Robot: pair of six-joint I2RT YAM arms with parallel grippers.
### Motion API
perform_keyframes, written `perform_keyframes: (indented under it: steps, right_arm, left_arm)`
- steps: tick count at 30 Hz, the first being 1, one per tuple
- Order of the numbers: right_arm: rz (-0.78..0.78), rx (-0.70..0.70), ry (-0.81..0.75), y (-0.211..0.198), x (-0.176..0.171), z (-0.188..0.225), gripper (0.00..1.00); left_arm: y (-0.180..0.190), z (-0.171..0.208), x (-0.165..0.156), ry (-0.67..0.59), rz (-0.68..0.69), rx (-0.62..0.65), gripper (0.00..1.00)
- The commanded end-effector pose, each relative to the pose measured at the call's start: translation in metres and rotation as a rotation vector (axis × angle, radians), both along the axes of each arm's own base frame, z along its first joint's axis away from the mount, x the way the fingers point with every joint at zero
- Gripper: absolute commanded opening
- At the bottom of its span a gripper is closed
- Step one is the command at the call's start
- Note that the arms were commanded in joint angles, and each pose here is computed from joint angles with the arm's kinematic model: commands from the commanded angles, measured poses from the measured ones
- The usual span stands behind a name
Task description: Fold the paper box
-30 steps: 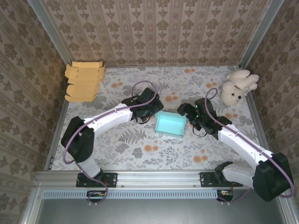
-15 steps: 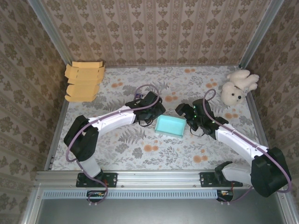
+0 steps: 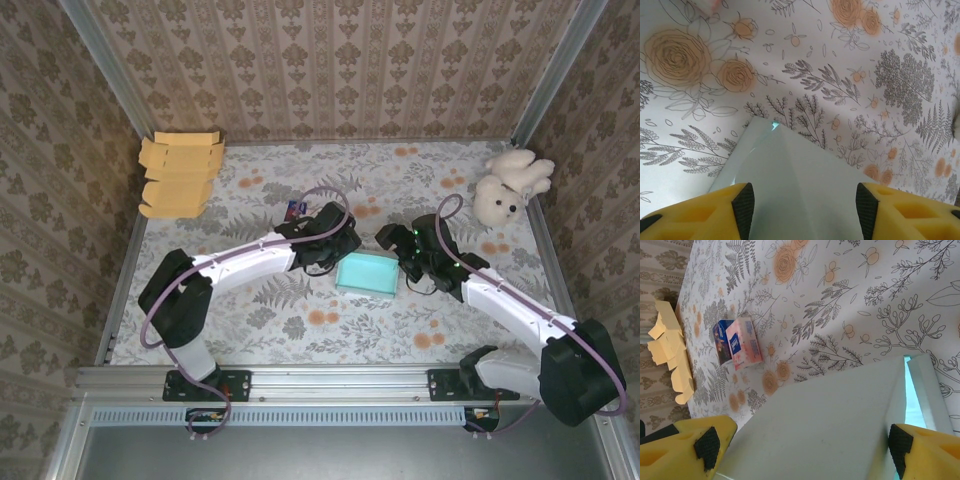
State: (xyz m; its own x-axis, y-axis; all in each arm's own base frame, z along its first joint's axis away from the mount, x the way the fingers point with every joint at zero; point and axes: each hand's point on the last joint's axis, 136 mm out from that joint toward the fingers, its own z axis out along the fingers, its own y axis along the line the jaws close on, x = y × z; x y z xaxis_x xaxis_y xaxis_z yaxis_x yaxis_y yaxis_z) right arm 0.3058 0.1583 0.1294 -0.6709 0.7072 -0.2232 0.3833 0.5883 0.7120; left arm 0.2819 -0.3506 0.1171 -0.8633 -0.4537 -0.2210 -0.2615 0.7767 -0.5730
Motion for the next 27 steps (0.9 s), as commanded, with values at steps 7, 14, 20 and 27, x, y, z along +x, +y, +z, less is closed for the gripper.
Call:
perform_keyframes:
  steps: [7, 14, 20, 27]
  right_arm:
    - [0.038, 0.065, -0.011, 0.017, 0.001, 0.005, 0.88]
    - [0.076, 0.032, -0.014, 0.021, -0.002, -0.001, 0.87]
    - [0.105, 0.019, -0.006, 0.027, -0.003, -0.005, 0.87]
    - [0.125, -0.026, -0.014, 0.022, -0.008, -0.006, 0.87]
  left_arm:
    - [-0.012, 0.010, -0.012, 0.003, -0.010, -0.071, 0.54]
    - [-0.012, 0.013, -0.013, 0.006, 0.033, -0.086, 0.55]
    - [-0.026, 0.022, -0.015, 0.009, 0.040, -0.114, 0.55]
    - [-0.019, 0.003, -0.020, 0.009, 0.053, -0.040, 0.55]
